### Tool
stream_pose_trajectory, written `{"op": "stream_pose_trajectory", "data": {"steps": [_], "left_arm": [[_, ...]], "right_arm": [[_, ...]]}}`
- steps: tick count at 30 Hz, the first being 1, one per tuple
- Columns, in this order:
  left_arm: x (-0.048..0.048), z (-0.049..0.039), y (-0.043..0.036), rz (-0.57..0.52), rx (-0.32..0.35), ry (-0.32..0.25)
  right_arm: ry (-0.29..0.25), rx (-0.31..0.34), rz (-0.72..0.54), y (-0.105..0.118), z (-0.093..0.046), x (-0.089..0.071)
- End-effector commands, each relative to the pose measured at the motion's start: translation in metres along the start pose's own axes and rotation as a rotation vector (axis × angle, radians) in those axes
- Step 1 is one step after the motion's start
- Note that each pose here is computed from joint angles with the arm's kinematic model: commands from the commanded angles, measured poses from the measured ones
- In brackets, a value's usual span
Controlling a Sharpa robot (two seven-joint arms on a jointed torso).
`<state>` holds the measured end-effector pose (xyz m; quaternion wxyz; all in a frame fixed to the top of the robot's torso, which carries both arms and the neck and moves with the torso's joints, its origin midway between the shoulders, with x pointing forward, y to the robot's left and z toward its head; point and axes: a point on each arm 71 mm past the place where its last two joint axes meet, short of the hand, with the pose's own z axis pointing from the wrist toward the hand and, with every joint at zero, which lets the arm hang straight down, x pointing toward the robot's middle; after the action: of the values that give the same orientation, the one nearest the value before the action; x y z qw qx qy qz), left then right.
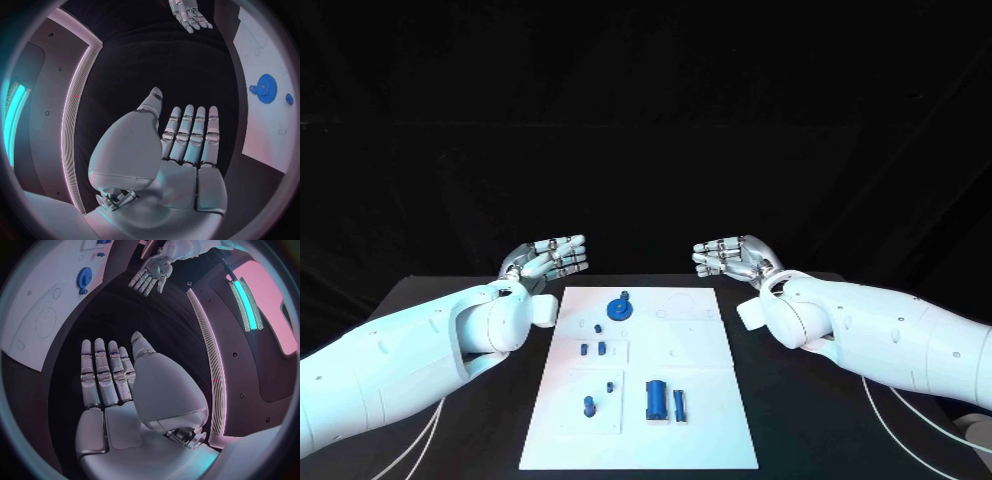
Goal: Assemble the parts on the task board
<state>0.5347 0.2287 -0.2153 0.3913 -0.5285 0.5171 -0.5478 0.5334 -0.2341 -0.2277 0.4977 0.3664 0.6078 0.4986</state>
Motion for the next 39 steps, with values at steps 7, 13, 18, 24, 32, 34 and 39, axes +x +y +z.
{"op": "stream_pose_trajectory", "data": {"steps": [7,13,18,24,32,34,39], "left_arm": [[0.005,-0.0063,0.004,0.018,0.009,-0.017],[0.0172,-0.0233,0.0123,0.062,0.034,-0.054],[0.032,-0.0458,0.0195,0.116,0.071,-0.096],[0.0419,-0.0623,0.0227,0.153,0.1,-0.123],[0.0437,-0.0654,0.0231,0.159,0.105,-0.128],[0.0437,-0.0654,0.0231,0.159,0.105,-0.128],[0.0437,-0.0654,0.0231,0.159,0.105,-0.128]], "right_arm": [[-0.028,-0.007,0.037,0.001,-0.006,0.008],[-0.097,-0.012,0.121,0.005,-0.023,0.026],[-0.175,0.001,0.204,0.011,-0.044,0.044],[-0.221,0.017,0.247,0.016,-0.058,0.054],[-0.226,0.02,0.252,0.017,-0.059,0.055],[-0.226,0.02,0.252,0.017,-0.059,0.055],[-0.226,0.02,0.252,0.017,-0.059,0.055]]}}
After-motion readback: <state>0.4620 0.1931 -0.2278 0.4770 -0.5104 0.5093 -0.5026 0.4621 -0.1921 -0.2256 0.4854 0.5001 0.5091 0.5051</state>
